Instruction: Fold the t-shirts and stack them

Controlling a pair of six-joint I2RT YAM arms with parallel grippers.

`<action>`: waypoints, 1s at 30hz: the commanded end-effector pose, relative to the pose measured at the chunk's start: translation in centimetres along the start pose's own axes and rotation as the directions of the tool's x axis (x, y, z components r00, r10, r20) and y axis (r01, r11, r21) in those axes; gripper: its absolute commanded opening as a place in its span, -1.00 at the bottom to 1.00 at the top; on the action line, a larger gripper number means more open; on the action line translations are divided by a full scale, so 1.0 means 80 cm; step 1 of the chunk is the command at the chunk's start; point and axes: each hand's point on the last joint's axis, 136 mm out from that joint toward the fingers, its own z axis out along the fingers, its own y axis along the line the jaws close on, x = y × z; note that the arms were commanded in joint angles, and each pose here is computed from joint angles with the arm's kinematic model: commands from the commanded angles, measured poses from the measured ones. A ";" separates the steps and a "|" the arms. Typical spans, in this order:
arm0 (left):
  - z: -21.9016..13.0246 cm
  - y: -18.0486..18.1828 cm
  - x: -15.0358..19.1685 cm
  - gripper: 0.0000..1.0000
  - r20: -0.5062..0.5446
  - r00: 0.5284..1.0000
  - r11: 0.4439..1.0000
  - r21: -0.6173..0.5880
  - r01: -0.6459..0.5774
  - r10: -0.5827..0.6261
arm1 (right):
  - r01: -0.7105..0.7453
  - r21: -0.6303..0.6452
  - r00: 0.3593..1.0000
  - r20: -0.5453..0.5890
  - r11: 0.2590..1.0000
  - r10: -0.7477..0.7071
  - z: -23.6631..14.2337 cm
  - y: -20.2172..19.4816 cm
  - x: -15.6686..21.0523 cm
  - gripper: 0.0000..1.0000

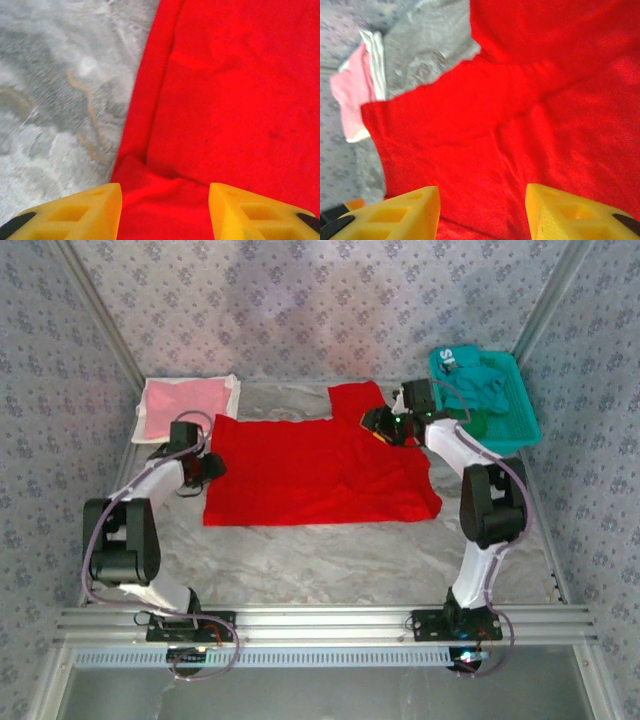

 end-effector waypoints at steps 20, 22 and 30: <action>0.061 0.006 0.022 -0.17 -0.192 0.970 0.967 -0.178 -0.184 0.149 | 0.037 0.285 0.996 -0.092 0.958 -0.011 0.025 -0.124 0.066 -0.03; 0.058 0.009 0.022 -0.20 -0.197 0.969 0.964 -0.188 -0.187 0.149 | 0.007 0.290 0.996 -0.084 0.957 0.018 0.028 -0.133 0.065 -0.03; 0.045 0.011 0.024 -0.27 -0.188 0.970 0.961 -0.199 -0.193 0.156 | -0.052 0.319 0.993 -0.088 0.946 0.084 0.027 -0.162 0.077 -0.04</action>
